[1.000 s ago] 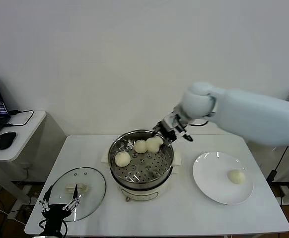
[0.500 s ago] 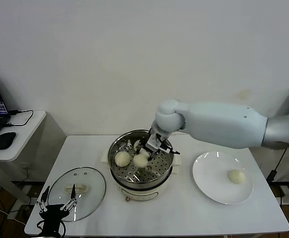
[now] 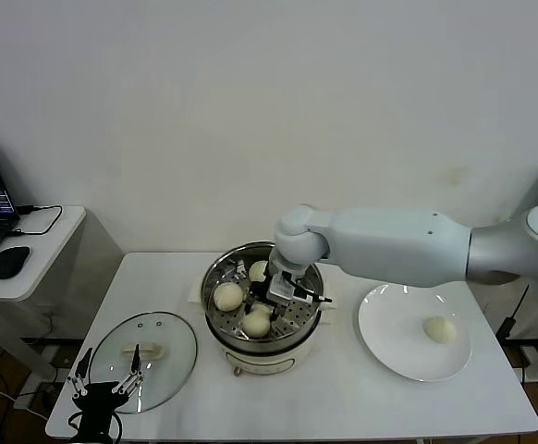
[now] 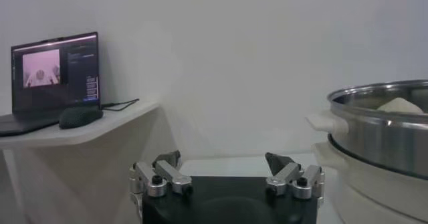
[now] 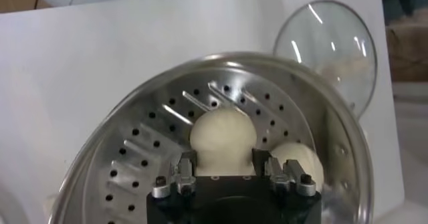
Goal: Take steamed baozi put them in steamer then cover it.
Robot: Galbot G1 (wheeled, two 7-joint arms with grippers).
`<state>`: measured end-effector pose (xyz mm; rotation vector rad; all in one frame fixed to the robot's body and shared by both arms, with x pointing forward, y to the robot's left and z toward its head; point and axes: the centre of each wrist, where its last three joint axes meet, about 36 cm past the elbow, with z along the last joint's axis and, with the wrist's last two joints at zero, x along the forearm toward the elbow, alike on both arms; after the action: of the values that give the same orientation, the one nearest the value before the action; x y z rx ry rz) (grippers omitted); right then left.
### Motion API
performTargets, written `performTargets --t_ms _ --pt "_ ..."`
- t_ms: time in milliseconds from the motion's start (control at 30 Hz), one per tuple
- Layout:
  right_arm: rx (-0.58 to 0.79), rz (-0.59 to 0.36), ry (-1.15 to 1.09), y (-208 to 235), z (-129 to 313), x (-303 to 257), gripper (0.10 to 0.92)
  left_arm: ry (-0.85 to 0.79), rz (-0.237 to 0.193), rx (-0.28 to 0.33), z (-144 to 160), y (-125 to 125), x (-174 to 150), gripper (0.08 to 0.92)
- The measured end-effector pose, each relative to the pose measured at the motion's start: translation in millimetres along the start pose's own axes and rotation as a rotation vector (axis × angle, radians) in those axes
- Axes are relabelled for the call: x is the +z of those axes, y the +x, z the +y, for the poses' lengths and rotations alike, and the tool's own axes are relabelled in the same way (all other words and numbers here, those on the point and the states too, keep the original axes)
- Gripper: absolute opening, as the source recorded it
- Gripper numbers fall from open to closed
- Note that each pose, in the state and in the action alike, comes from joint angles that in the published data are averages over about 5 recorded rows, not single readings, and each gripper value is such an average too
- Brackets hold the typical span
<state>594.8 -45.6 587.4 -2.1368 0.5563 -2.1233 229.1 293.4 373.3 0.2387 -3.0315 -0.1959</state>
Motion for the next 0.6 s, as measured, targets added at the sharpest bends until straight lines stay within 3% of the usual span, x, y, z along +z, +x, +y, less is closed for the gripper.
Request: performTargets --t_ms 100,367,600 --pt "0.002 0.006 0.008 3 -1 2 0.575 0.000 -0.001 0.000 0 0 0 0.823" --pt "0.018 0.033 -0.025 27 2 9 0.789 -0.005 -0.008 0.003 1 -3 -2 0.823" --pt "0.041 0.085 -0.219 79 27 23 0.822 -0.014 -0.013 0.009 4 -5 -3 0.823"
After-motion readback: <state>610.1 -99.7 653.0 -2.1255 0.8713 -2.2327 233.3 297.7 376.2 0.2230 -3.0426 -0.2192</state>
